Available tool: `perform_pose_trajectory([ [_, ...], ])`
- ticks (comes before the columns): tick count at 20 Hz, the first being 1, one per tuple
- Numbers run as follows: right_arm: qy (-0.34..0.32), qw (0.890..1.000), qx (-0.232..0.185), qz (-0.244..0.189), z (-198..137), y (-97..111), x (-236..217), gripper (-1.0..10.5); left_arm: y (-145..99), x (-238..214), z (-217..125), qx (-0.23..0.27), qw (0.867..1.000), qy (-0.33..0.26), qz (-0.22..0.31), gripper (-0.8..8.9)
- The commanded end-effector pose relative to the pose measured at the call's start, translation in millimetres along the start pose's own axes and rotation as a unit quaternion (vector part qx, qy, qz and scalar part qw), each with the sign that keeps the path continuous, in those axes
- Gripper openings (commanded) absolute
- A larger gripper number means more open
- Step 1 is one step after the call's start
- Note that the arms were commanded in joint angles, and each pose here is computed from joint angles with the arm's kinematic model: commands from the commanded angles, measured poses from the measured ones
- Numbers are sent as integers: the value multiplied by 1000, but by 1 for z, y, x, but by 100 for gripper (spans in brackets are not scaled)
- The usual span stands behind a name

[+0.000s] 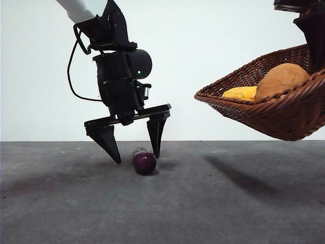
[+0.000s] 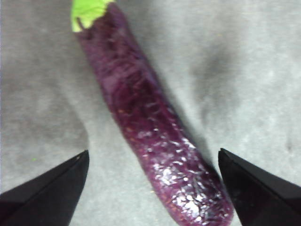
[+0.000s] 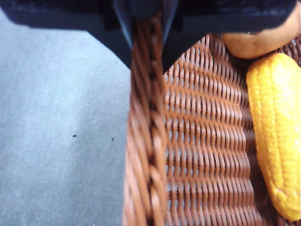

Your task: Help me put the vegetables on the table into the basket

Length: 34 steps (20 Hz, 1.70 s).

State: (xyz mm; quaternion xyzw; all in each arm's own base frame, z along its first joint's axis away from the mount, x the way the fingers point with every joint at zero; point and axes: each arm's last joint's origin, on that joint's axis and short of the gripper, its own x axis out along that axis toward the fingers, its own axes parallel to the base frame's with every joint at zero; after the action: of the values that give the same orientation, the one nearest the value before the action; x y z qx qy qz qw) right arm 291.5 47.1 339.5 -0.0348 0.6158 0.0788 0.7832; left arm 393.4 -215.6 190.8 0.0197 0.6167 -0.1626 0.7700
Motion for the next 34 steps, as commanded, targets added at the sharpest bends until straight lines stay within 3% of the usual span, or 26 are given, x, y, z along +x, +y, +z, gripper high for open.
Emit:
perform_pose_trajectory([
  [1, 12, 1000, -3, 4, -2, 0, 1, -11, -2, 12, -2, 0, 1000, 14, 0, 461],
  [10, 12, 1000, -3, 4, -2, 0, 1, -11, -7, 17, -3, 8, 1000, 17, 1, 331],
  [14, 12, 1000, -3, 4, -2, 0, 1, -11, -7, 22, -3, 33, 999, 20, 3, -12],
  [20, 9, 1000, -3, 4, -2, 0, 2, -11, -11, -28, 12, 60, 998, -23, -9, -9],
  [22, 5, 1000, -2, 4, -1, 0, 2, -11, -19, -60, 17, 82, 995, -45, -41, -9],
  [25, 2, 1000, 2, 4, 0, 0, 2, -11, -36, -113, 8, 117, 983, -85, -109, -9],
  [28, 4, 1000, 22, 10, -1, 0, 2, -11, -58, -158, -13, 160, 972, -118, -129, -9],
  [32, -4, 994, 25, 105, 1, 6, 1, -11, -94, -192, -44, 228, 937, -111, -242, -9],
  [34, -13, 988, 24, 152, 3, 9, 0, -11, -104, -192, -50, 236, 931, -100, -259, -8],
])
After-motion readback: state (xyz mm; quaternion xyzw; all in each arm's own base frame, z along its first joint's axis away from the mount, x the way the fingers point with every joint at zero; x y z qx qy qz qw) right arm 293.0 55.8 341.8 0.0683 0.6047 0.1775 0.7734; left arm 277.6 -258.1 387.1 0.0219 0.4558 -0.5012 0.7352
